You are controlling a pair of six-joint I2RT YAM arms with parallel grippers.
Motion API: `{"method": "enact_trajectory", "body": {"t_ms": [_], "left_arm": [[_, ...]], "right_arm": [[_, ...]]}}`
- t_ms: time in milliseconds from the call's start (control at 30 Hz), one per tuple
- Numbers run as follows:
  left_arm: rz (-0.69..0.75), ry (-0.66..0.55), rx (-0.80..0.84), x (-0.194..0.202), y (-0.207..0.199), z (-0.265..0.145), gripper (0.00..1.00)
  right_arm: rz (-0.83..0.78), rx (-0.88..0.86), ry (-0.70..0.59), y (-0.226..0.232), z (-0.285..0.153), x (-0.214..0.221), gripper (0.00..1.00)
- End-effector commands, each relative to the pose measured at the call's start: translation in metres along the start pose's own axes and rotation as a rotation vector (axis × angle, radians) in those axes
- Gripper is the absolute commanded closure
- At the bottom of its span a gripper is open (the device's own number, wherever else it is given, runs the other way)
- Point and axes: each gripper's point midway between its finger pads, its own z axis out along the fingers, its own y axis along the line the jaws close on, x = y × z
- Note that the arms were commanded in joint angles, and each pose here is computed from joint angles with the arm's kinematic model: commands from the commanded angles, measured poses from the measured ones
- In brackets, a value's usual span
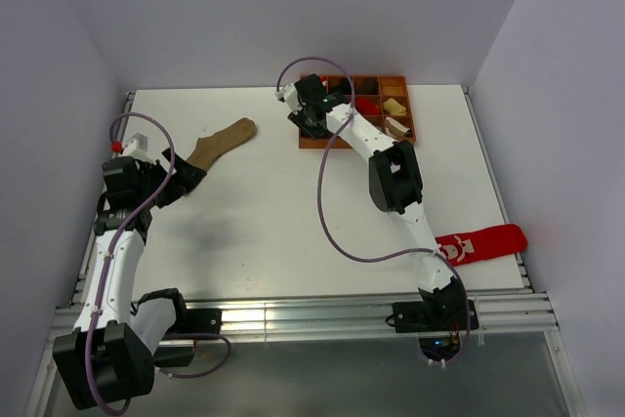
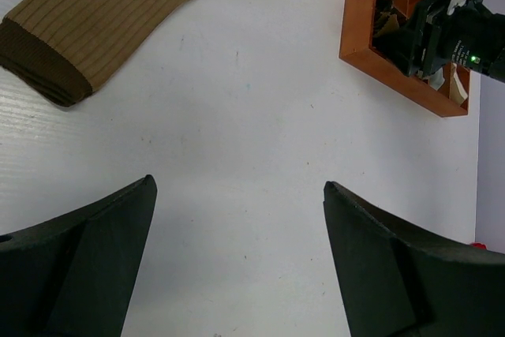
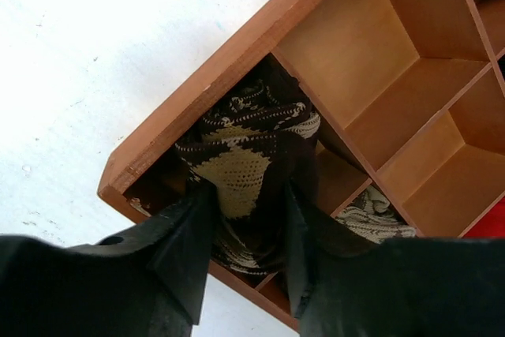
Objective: Roll the socks
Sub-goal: Place the sock in the storage box.
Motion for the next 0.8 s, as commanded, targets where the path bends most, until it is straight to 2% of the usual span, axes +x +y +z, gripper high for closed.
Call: {"method": "enact_trajectory", "body": {"t_ms": [0,67,233,767], "left_arm": [[0.032,-0.011,0.011,-0.001,-0.001,-0.002,0.08],[0.034,-0.012,0.010,-0.002,-0.001,-0.002,0.08],[0.035,-0.010,0.009,-0.001,0.000,-0.003,0.08],[0.041,-0.021,0.008,-0.003,-0.001,-0.004,0.08]], "right_arm": [[0.011,-0.123,0.120,0.031,0.002,0.040,0.53],[0.047,-0.141,0.037,0.023,-0.010,0.022,0.48],[0.105,-0.189,-0.102,0.013,-0.036,-0.004,0.43],[0.159,-0.241,-0.225,0.004,-0.076,-0.029,0.42]]}}
